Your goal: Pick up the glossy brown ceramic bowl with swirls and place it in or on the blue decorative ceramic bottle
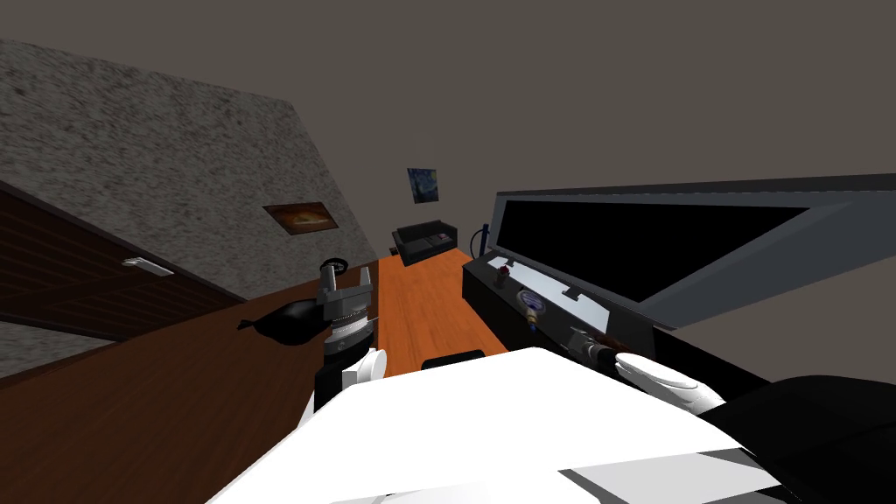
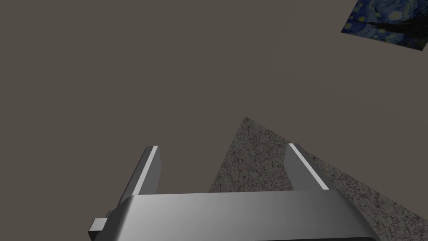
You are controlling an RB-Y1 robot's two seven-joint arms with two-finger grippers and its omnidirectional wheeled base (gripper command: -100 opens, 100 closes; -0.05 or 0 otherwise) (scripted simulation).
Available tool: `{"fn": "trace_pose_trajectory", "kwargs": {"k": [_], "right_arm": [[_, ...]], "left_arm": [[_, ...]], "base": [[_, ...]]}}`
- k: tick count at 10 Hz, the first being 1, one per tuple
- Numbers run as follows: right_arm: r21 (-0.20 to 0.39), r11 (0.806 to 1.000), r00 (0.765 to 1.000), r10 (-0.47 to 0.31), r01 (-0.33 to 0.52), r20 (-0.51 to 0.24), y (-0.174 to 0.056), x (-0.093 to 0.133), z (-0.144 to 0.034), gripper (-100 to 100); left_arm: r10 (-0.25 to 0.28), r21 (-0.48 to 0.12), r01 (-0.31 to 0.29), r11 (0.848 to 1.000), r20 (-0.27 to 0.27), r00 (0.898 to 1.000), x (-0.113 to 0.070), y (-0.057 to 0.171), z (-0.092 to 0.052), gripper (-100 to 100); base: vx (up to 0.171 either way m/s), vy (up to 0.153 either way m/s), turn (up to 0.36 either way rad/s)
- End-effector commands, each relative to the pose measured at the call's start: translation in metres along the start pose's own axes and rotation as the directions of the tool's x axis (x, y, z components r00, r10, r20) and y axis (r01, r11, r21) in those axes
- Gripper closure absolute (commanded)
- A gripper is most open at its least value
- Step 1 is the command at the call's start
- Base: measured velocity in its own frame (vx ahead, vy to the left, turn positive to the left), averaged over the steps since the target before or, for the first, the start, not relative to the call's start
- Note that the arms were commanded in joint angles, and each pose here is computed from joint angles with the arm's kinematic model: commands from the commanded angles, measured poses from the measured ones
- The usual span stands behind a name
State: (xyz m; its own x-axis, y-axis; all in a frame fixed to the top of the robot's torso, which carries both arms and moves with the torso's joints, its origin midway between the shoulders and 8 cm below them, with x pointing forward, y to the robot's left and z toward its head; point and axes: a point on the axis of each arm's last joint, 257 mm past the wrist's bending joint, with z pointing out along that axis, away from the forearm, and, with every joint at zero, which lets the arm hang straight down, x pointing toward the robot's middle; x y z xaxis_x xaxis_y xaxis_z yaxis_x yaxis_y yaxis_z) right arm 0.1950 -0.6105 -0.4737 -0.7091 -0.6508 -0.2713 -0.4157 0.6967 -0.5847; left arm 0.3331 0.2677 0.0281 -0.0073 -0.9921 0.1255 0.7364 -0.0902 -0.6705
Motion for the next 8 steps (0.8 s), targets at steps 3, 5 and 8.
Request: {"fn": "trace_pose_trajectory", "kwargs": {"k": [3, 5, 8], "right_arm": [[-0.047, 0.985, 0.977, -0.173, 0.168, -0.129, 0.009, 0.074, -0.015, -100], [-0.047, 0.985, 0.976, -0.173, 0.168, -0.134, 0.009, 0.077, -0.016, -100], [-0.12, 0.957, 0.936, -0.283, 0.263, -0.208, 0.029, 0.128, -0.032, -100]], "left_arm": [[0.0, 0.0, 0.0, 1.0, 0.0, 1.0, 0.0, 0.0, 0.0, 0], [0.0, 0.0, 0.0, 1.0, 0.0, 1.0, 0.0, 0.0, 0.0, 0], [0.0, 0.0, 0.0, 1.0, 0.0, 1.0, 0.0, 0.0, 0.0, 0]], "base": [[0.02, -0.071, -0.009], [0.009, -0.051, 0.002], [0.018, -0.069, -0.018]]}}
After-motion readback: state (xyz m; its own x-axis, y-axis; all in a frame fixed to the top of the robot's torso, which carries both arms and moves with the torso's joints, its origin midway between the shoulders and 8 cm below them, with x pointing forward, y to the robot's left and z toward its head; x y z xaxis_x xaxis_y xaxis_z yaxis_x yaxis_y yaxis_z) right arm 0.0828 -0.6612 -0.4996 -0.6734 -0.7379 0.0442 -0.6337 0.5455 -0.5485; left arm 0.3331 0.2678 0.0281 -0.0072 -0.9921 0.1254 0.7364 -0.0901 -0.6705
